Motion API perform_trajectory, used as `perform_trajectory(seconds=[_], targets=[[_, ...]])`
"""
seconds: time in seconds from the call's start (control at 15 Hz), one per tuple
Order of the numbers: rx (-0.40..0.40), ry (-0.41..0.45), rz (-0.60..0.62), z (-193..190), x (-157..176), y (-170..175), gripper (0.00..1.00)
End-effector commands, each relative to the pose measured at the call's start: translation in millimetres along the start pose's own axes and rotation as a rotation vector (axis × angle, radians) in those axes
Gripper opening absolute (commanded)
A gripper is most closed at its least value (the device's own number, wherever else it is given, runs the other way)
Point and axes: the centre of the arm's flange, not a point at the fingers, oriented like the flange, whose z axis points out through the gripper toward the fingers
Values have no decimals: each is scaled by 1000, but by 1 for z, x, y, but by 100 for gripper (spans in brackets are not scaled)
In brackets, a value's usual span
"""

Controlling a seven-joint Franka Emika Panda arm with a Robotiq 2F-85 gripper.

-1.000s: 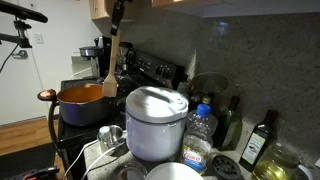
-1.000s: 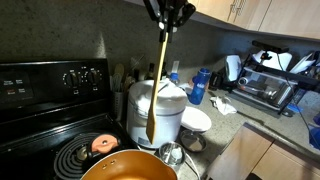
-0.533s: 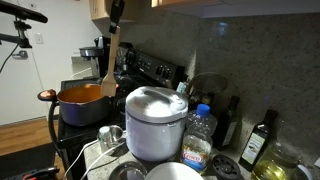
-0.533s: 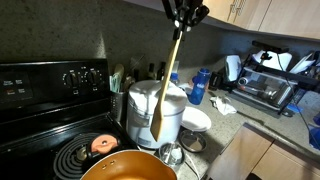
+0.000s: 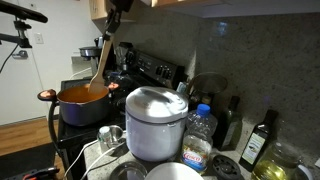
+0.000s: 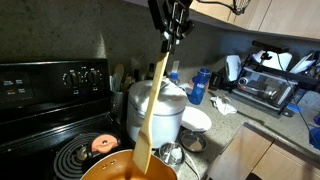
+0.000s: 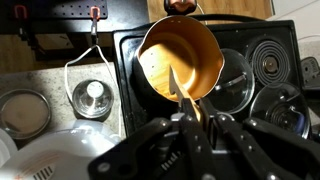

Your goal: Use a wooden spoon to mix in the pot then put the spoon back in the utensil holder

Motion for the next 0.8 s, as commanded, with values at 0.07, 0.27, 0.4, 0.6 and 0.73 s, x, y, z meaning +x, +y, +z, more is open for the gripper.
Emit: perform_trajectory(seconds=[0.07, 0.27, 0.4, 0.6, 0.73], targets=[[-5, -86, -88, 25, 6, -20, 3], [-20, -105, -138, 33, 6, -30, 3], [-36, -118, -172, 43, 6, -35, 3], [-69, -126, -222, 64, 1, -43, 3], [-110, -140, -246, 88, -1, -53, 3]])
